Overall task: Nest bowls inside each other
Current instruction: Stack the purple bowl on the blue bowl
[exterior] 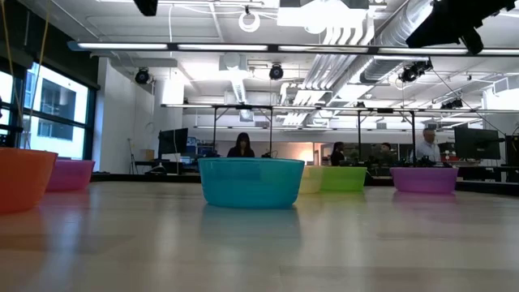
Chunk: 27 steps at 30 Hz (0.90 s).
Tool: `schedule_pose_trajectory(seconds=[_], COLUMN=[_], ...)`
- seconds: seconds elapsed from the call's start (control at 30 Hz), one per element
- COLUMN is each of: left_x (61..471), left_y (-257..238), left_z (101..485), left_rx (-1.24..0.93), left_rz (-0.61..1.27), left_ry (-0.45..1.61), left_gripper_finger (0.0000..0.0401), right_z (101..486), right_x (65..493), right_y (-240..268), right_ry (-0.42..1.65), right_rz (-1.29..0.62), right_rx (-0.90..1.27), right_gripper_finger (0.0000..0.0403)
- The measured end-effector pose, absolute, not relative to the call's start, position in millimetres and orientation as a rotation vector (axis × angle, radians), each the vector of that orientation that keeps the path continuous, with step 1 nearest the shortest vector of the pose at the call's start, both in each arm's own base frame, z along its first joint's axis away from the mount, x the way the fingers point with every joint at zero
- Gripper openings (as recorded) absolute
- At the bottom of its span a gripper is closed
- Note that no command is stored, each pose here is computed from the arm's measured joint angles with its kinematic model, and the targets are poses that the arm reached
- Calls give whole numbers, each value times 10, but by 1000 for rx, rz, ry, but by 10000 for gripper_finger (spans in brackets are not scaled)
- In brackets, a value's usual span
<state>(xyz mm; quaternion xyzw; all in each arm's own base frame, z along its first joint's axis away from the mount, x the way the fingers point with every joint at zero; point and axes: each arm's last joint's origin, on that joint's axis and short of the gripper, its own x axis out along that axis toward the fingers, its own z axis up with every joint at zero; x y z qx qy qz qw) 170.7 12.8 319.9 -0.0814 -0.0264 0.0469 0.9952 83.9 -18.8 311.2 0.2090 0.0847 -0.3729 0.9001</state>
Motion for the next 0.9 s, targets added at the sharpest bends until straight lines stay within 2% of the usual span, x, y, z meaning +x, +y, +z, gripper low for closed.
schedule_pose_trajectory(seconds=[0.23, 0.47, 0.57, 0.7, 0.9], left_x=[1702, 1680, 1672, 1662, 1659], left_y=[159, 203, 223, 242, 248], left_z=[3109, 3019, 3018, 3020, 3021], left_rx=[-159, -88, -52, -20, -19], left_rz=[205, 372, 442, 515, 535], left_ry=[33, 123, 128, 131, 130], left_gripper_finger=[181, 181, 181, 181, 181], right_z=[3067, 2856, 2831, 2842, 2825], right_x=[798, 667, 644, 637, 622], right_y=[-227, -268, -285, -325, -369], right_ry=[111, 223, 266, 220, 213], right_rz=[-896, -1021, -1035, -1078, -1101], right_rx=[600, 957, 972, 1006, 1138], right_gripper_finger=[44, 44, 44, 44, 44])
